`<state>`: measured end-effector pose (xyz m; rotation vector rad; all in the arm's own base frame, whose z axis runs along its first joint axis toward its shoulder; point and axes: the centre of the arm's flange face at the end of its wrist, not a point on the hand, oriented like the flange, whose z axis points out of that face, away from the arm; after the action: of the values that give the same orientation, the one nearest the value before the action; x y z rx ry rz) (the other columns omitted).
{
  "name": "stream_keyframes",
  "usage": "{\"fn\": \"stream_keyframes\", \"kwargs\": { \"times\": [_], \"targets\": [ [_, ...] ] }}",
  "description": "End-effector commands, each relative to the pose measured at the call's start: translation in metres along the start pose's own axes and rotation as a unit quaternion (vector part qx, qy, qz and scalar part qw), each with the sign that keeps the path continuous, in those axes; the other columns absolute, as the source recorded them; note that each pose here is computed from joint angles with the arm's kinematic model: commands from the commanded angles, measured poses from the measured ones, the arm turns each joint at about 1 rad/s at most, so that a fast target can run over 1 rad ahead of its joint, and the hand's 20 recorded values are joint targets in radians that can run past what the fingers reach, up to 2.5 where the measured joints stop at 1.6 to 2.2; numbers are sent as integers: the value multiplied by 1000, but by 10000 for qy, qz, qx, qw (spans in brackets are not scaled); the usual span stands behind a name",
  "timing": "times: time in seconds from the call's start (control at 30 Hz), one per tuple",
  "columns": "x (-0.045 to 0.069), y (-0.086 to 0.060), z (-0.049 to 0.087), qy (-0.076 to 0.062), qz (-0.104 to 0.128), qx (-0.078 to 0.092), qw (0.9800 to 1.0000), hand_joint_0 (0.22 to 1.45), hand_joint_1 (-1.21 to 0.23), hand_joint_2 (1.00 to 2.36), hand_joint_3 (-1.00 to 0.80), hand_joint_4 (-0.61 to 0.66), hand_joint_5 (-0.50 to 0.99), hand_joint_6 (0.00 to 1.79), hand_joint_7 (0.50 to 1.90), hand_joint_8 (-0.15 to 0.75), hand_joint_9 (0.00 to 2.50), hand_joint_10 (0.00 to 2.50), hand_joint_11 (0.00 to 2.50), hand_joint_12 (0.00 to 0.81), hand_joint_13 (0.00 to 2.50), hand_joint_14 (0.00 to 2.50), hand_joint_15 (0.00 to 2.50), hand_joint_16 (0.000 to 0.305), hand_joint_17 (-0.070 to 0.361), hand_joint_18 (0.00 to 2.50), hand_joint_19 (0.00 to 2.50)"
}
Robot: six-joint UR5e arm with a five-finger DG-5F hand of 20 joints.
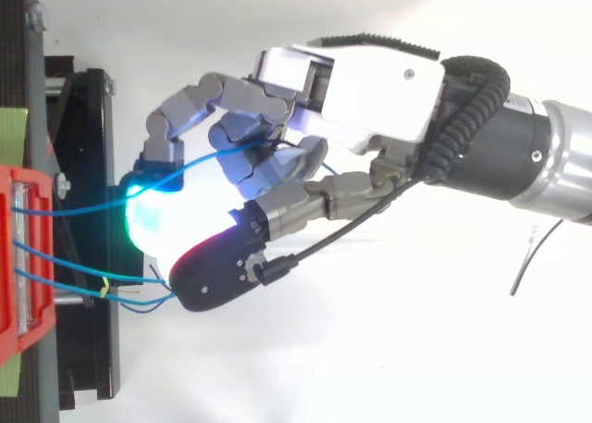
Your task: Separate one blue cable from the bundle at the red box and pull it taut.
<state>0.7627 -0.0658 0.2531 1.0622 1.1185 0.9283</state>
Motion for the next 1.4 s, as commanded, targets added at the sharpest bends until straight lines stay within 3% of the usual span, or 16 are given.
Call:
{"fn": "stream_keyframes", "kwargs": {
  "times": [0.0, 0.03, 0.07, 0.27, 0.5, 0.53, 0.93, 1.13, 1.23, 1.37],
  "targets": [
    [-3, 1, 2, -203, 107, -60, 9997, 500, -556, 1000, -500, 254, -202, 845, 937, 568, 964, 2500, 2500, 633, 1500, 2500, 1815, 73, 165, 1899, 744],
    [-3, 0, 2, -281, 160, -55, 9995, 500, -556, 1000, -500, 255, -201, 845, 939, 574, 985, 2500, 2500, 636, 1521, 2500, 1822, 73, 164, 1916, 728],
    [-5, 0, 2, -356, 216, -44, 9991, 501, -556, 1000, -500, 255, -201, 844, 934, 574, 997, 2500, 2500, 638, 1541, 2500, 1803, 217, 163, 1937, 746],
    [-10, -1, 2, -603, 405, 2, 9974, 516, -552, 1000, -500, 244, -200, 841, 945, 580, 1024, 2500, 2500, 650, 1582, 2500, 1817, 209, 157, 1961, 749],
    [-13, -7, 0, -722, 605, 128, 9955, 542, -561, 1000, -500, 228, -200, 839, 953, 578, 1013, 2500, 2500, 656, 1569, 2500, 1811, 200, 150, 1925, 772],
    [-14, -7, 0, -734, 607, 145, 9954, 554, -563, 1000, -500, 227, -200, 838, 965, 581, 1012, 2500, 2500, 647, 1558, 2500, 1794, 66, 149, 1917, 774],
    [-18, -10, -3, -914, 568, 255, 9939, 577, -565, 1003, -458, 213, -199, 839, 978, 568, 1003, 2500, 2500, 640, 1542, 2500, 1776, 64, 144, 1899, 796],
    [-22, -15, -5, -912, 529, 375, 9937, 612, -592, 1013, -339, 199, -199, 848, 1002, 566, 1000, 2500, 2500, 623, 1520, 2500, 1721, 61, 138, 1879, 818],
    [-23, -14, -5, -897, 537, 371, 9938, 609, -629, 1019, -234, 199, -199, 849, 1009, 569, 998, 2500, 2500, 614, 1512, 2500, 1696, 62, 139, 1892, 815],
    [-22, -14, -4, -888, 549, 340, 9940, 611, -640, 1018, -223, 207, -201, 854, 992, 559, 979, 2500, 2500, 595, 1496, 2500, 1712, 63, 142, 1911, 845]
  ]
}}
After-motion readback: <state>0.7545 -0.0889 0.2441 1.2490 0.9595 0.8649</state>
